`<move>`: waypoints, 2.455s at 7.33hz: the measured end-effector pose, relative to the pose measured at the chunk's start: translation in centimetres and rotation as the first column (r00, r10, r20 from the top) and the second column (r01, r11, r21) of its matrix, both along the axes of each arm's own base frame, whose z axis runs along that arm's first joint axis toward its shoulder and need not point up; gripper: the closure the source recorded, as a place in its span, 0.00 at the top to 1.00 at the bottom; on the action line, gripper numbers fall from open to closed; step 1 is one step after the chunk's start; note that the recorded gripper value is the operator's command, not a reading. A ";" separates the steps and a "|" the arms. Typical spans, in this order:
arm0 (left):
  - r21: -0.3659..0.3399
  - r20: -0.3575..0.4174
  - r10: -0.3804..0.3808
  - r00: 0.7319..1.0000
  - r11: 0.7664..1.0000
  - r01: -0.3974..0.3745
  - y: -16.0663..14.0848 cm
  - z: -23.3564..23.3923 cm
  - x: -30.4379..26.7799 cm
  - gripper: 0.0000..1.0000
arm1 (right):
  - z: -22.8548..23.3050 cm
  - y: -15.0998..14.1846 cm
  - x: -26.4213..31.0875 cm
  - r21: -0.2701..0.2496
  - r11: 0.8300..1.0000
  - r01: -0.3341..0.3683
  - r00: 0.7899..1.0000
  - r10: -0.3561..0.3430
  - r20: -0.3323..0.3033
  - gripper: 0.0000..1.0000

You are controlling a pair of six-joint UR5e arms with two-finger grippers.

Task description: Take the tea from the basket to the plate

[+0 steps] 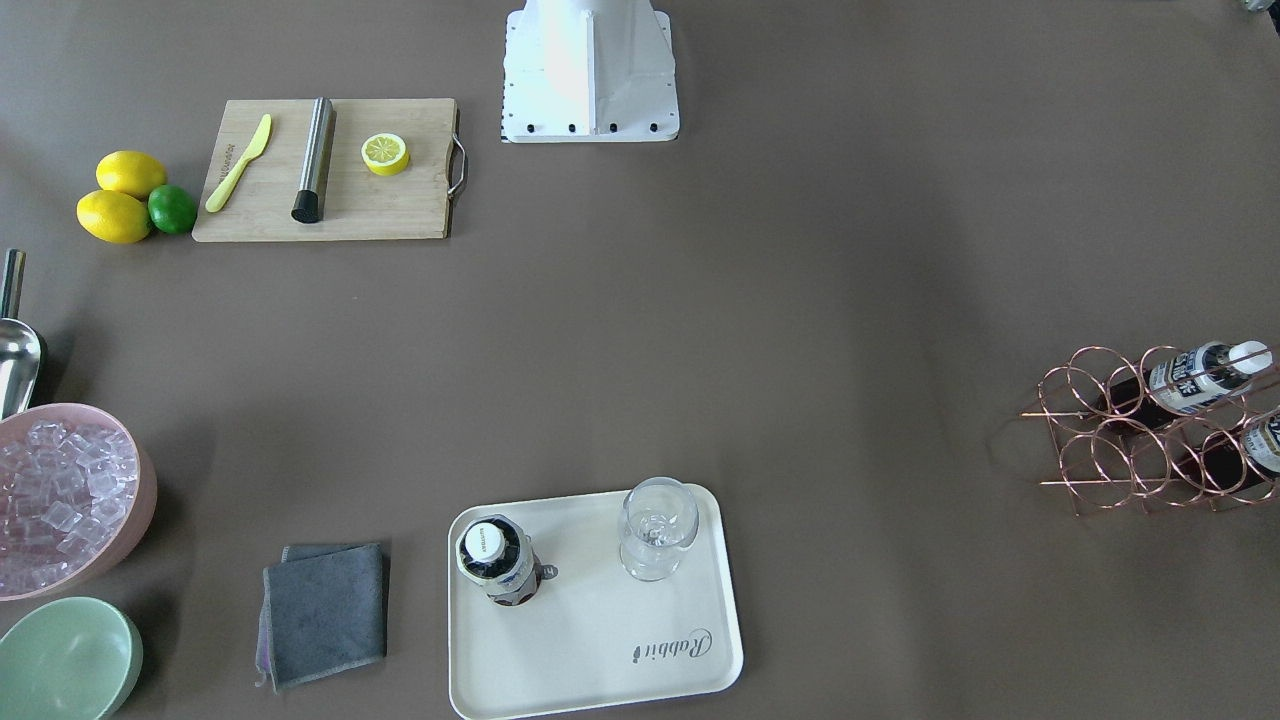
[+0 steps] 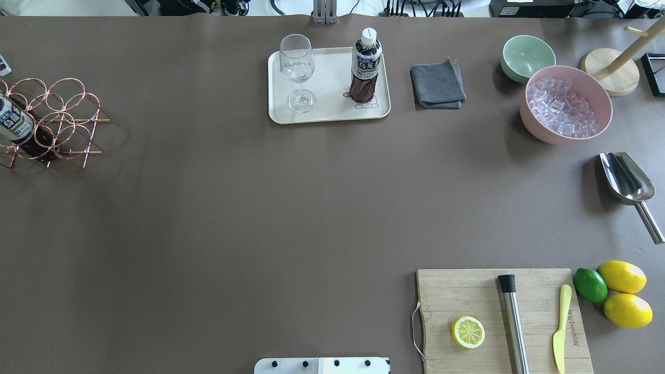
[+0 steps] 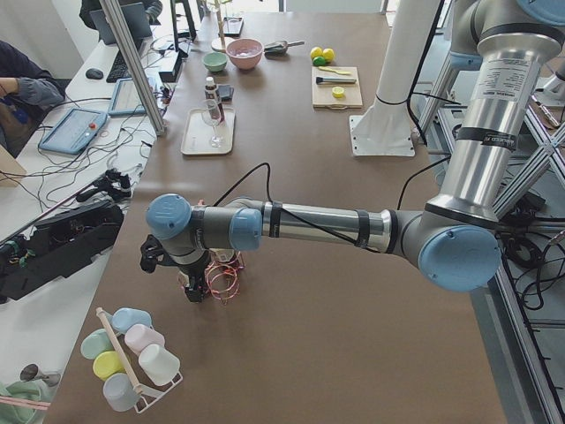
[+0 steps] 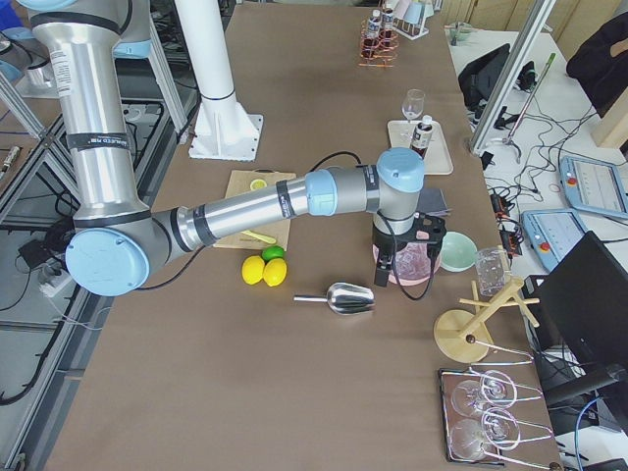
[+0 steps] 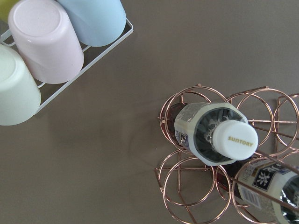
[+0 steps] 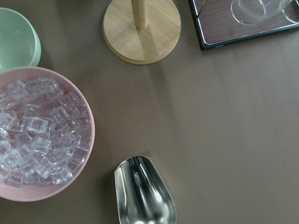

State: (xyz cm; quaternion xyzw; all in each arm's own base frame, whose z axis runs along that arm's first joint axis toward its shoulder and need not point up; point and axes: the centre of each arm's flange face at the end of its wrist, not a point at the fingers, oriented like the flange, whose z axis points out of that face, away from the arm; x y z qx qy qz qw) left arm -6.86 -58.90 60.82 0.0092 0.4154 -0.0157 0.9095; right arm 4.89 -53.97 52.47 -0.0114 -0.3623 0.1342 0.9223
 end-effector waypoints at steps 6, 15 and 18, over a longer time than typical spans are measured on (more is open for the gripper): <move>0.004 0.010 0.013 1.000 1.000 -0.013 3.0 1.4 0.9 0.97 | 6.9 1.8 2.1 -0.022 0.996 0.086 0.995 -0.085 0.057 1.00; -0.016 0.015 0.007 1.000 1.000 -0.007 4.2 2.6 0.5 0.98 | 7.7 2.6 2.2 -0.063 0.996 0.059 0.998 -0.057 0.036 1.00; -0.020 0.015 0.003 1.000 1.000 -0.003 4.4 2.7 0.4 0.98 | 7.9 2.6 2.1 -0.067 0.996 0.060 0.998 -0.058 0.036 1.00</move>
